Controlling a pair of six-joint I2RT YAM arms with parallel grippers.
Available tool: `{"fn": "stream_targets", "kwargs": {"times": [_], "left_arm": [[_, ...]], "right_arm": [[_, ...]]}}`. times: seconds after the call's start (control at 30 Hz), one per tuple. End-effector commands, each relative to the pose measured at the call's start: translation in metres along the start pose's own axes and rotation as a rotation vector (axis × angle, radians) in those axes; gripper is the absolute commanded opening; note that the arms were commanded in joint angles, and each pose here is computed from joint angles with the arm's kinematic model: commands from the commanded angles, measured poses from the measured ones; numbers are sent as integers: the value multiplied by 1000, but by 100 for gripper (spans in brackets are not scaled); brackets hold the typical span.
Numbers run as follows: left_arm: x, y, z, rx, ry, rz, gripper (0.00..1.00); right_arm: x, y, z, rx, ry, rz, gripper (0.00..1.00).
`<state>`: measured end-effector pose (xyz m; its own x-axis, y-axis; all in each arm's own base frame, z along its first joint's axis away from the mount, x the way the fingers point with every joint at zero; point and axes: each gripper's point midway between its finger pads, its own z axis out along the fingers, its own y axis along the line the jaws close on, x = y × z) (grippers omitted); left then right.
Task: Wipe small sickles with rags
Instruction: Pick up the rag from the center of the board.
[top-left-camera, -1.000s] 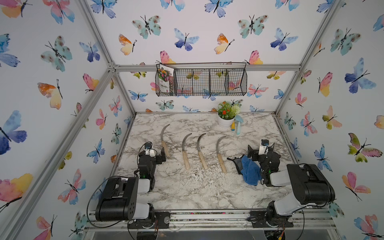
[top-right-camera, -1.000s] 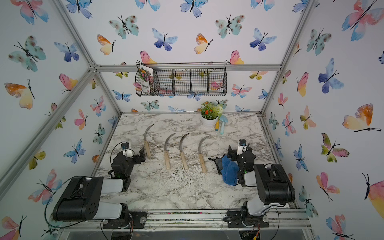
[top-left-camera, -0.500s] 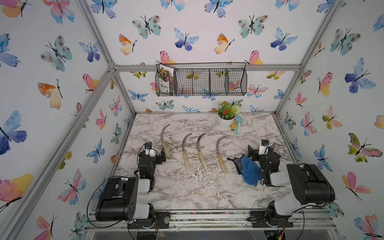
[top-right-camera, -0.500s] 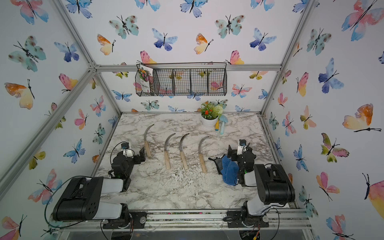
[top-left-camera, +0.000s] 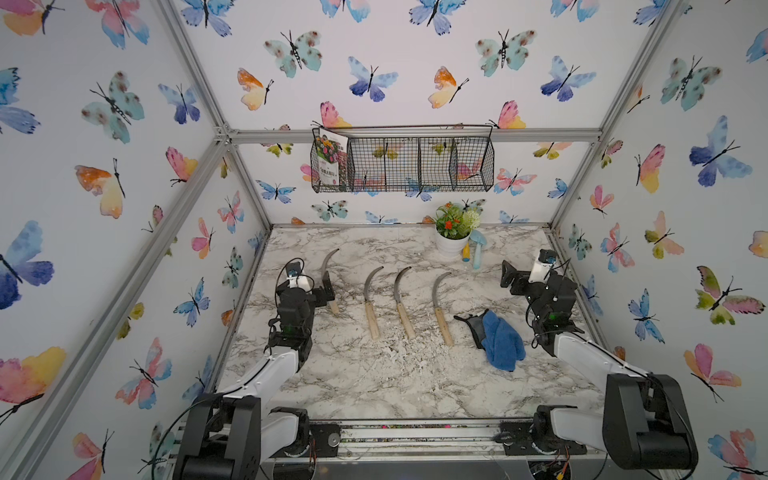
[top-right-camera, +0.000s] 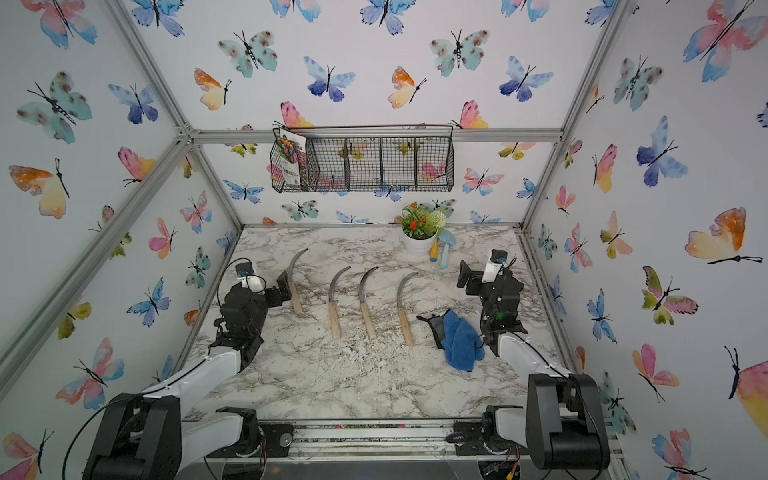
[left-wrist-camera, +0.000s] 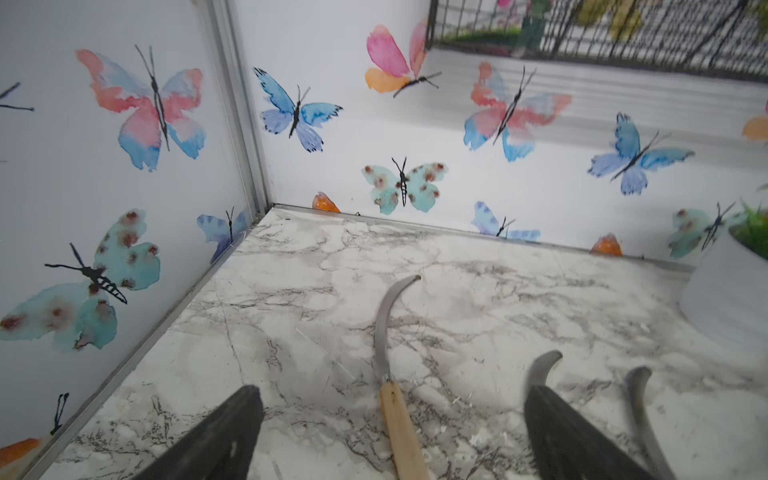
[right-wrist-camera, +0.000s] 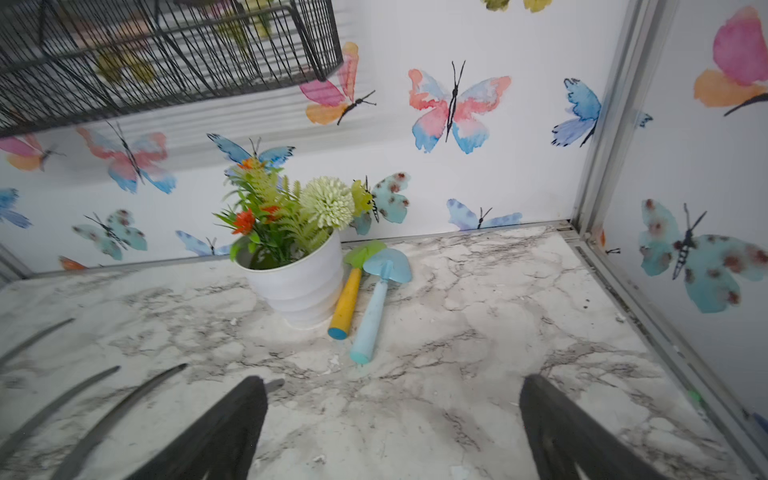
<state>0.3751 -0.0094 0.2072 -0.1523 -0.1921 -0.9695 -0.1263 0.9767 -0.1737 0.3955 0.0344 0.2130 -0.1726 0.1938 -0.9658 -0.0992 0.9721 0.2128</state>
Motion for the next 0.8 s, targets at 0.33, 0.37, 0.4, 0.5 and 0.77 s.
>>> {"fn": "stream_targets", "kwargs": {"times": [0.33,0.37,0.4,0.5,0.77], "left_arm": [[44,75,-74,-295,-30,-453,99],[57,92,-80,-379,-54,-537,99],[62,96,-83,-394,-51,-542,99],[68,95,-82,-374,-39,-472,99],[78,75,-69,-285,59,-443,99]], "right_arm": [[-4,7,-38,27,141,222,98],[-3,11,-44,9,141,219,98],[-5,16,-48,-26,123,219,98],[-7,20,-58,-59,59,290,98],[10,22,-70,-58,137,336,98]]}}
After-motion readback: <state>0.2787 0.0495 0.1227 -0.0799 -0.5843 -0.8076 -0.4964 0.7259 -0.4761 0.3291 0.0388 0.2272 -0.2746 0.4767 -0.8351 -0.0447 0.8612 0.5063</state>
